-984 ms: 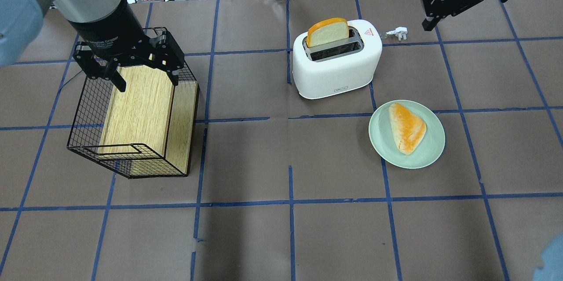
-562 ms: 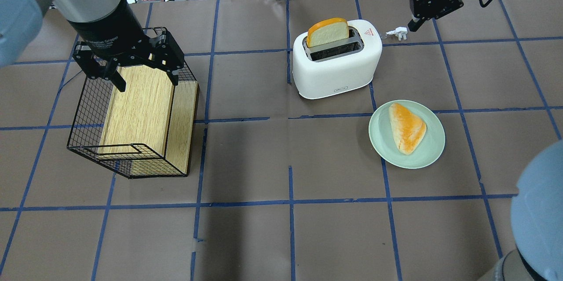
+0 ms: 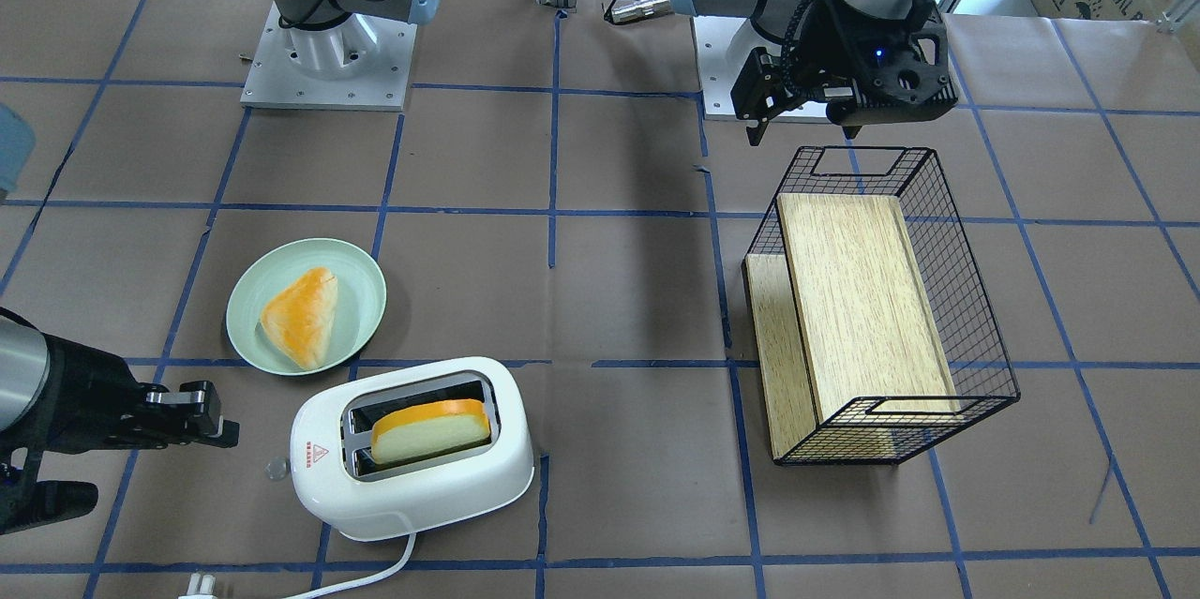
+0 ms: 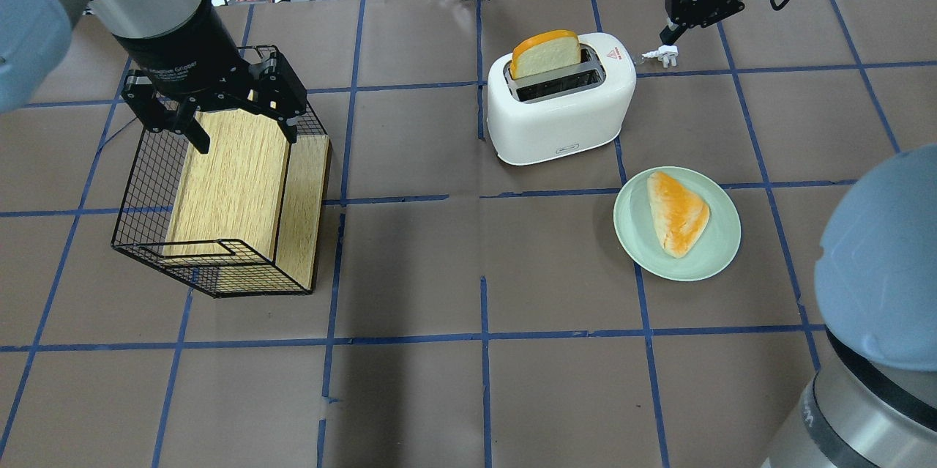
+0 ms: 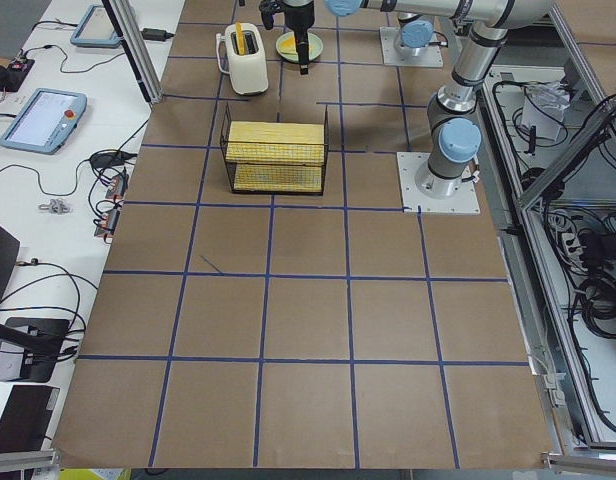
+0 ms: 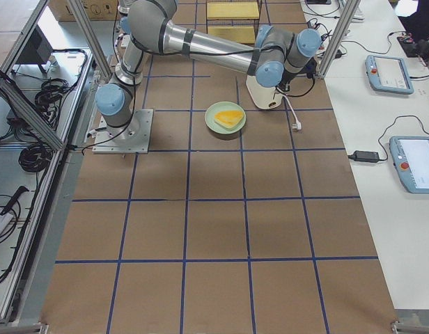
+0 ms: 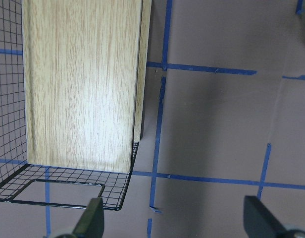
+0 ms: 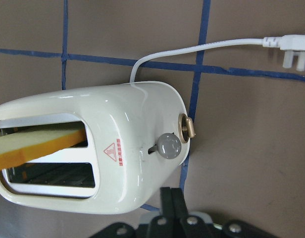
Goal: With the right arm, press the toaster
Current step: 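Lower the right gripper onto the toaster's side lever, then press the toaster lever down with the right gripper, then lift the right gripper up and away from the toaster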
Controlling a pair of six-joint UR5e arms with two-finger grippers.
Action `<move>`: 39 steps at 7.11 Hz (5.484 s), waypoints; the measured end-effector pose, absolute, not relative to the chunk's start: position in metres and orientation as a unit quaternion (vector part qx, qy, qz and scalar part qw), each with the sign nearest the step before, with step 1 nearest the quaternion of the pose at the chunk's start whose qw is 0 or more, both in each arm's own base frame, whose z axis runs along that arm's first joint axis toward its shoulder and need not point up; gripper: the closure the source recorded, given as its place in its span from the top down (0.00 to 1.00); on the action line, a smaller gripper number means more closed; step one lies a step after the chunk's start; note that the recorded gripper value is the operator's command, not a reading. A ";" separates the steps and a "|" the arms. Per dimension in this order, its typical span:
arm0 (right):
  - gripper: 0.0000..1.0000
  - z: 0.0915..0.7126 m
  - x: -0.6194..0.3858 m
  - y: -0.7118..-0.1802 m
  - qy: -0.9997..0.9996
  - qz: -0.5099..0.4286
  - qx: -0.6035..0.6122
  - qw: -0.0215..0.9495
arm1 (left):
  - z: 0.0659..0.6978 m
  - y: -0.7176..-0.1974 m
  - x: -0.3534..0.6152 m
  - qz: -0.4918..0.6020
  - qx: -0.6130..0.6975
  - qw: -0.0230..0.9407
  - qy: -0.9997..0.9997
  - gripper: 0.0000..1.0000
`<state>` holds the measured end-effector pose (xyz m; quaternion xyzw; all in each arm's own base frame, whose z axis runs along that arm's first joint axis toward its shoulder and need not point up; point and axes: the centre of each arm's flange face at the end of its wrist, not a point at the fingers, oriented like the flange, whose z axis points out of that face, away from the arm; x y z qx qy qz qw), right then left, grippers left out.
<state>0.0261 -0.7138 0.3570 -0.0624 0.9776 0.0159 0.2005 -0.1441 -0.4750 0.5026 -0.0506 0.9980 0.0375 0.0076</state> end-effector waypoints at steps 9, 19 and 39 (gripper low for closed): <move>0.03 0.305 0.034 -0.751 0.975 0.030 -0.067 0.212 | 0.503 -0.475 -0.144 0.037 -0.051 0.008 0.998 1.00; 0.03 0.264 0.038 -0.749 0.970 0.081 -0.059 0.220 | 0.503 -0.475 -0.144 0.036 -0.051 0.008 0.998 1.00; 1.00 0.417 0.084 -0.747 0.991 0.008 -0.136 -0.013 | 0.503 -0.475 -0.144 0.037 -0.051 0.008 0.998 1.00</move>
